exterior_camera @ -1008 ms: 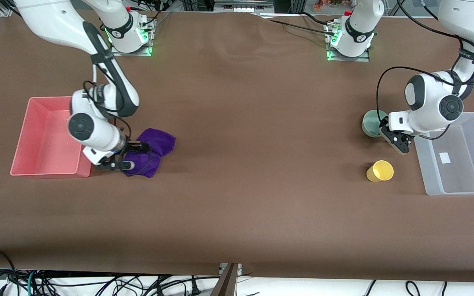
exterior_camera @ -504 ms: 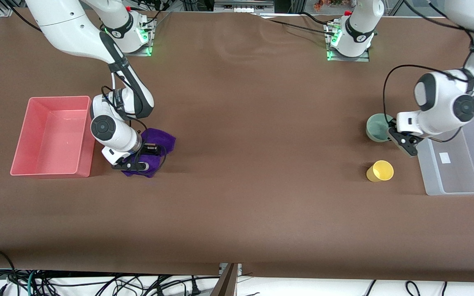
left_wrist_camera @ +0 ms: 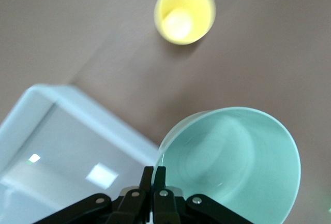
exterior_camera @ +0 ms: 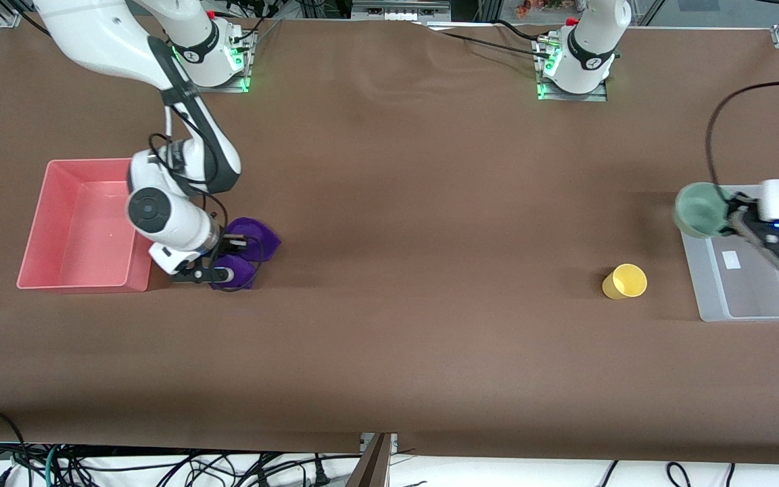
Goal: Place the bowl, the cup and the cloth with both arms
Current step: 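Drop the cloth in the pink bin while the left gripper places the cup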
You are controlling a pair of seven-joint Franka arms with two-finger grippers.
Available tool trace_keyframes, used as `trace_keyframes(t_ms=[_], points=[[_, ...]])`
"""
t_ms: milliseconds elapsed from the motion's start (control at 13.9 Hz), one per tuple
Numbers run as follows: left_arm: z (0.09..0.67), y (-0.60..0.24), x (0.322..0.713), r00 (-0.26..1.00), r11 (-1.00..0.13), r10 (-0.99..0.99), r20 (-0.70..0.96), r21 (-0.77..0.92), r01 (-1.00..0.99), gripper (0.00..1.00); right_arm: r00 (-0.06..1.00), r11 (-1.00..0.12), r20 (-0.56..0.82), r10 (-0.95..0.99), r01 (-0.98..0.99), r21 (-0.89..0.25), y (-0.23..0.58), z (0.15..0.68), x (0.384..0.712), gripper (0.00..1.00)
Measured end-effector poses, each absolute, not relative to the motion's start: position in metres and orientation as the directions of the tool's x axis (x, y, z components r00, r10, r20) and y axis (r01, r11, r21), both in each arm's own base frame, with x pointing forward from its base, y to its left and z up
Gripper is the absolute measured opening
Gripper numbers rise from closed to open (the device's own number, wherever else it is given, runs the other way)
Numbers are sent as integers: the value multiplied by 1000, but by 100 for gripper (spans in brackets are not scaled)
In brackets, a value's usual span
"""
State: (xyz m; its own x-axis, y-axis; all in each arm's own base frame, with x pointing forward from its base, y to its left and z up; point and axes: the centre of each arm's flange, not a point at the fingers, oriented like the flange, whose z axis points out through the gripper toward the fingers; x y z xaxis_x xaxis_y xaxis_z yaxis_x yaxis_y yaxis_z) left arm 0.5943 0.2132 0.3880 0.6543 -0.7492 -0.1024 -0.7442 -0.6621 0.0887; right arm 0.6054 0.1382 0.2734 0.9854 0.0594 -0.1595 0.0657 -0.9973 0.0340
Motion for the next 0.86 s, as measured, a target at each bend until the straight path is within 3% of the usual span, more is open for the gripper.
trace_keyframes(t_ms=[216, 360, 648, 864], points=[[329, 292, 610, 667, -676, -737, -108, 119, -727, 3, 945, -986, -292, 147, 165, 37, 68, 372, 621, 5], [280, 324, 620, 680, -686, -727, -94, 99, -720, 3, 915, -972, -339, 219, 235, 7, 0, 408, 621, 5], [223, 355, 619, 699, -702, -712, -73, 59, -709, 5, 871, -946, -379, 313, 320, -47, -127, 385, 607, 5], [241, 351, 628, 695, -698, -716, -60, 54, -714, 33, 866, -942, -383, 322, 331, -44, -153, 334, 598, 5]])
